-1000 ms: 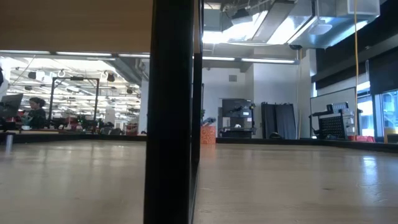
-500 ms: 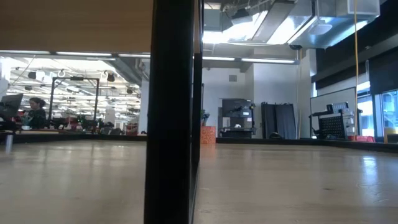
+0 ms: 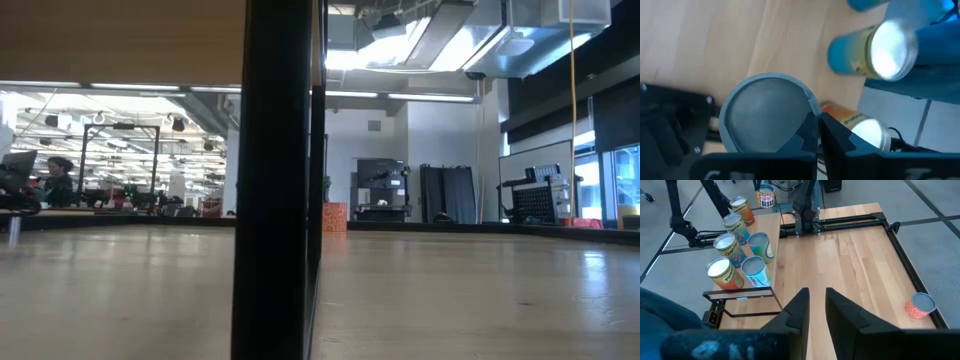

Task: Pick and place cans onto a shelf
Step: Put the canned spicy black beans on the shelf

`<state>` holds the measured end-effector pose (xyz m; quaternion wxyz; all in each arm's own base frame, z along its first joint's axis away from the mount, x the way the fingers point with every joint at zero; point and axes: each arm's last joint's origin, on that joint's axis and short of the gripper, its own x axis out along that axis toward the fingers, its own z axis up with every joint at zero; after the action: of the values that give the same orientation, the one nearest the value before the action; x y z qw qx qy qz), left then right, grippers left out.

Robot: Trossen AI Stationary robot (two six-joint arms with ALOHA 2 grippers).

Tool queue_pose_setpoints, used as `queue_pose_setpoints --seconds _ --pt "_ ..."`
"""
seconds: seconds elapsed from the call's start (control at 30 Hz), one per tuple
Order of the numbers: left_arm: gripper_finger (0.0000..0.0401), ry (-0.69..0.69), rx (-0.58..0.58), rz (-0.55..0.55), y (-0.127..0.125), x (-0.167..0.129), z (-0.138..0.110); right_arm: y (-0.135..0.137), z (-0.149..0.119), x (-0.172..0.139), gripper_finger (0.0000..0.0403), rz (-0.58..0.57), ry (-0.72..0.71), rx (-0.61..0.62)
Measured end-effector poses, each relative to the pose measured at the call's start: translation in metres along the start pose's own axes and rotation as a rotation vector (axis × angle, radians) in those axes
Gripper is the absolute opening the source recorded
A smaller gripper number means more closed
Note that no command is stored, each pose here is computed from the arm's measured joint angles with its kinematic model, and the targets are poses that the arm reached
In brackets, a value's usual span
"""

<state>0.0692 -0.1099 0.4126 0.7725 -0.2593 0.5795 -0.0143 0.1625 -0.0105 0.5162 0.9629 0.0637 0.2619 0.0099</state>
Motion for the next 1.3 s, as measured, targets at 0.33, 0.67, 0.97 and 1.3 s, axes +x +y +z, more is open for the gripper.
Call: queue_pose_setpoints --seconds 0.33,0.67,0.97,1.3 --pt "0.0 -0.005 0.019 0.06 -0.013 0.04 -0.025 0.0 0.0 0.0 0.0065 0.0 -0.001 0.026" --pt "0.0 -0.014 0.022 0.111 -0.013 0.071 -0.037 0.0 0.0 0.0 0.0065 0.0 -0.001 0.025" --pt "0.0019 -0.011 0.028 0.134 -0.01 0.079 -0.038 0.0 0.0 0.0 0.0065 0.0 -0.001 0.026" --pt "0.0041 -0.012 -0.008 0.125 -0.011 0.079 -0.038 0.0 0.0 0.0 0.0065 0.0 -0.001 0.026"
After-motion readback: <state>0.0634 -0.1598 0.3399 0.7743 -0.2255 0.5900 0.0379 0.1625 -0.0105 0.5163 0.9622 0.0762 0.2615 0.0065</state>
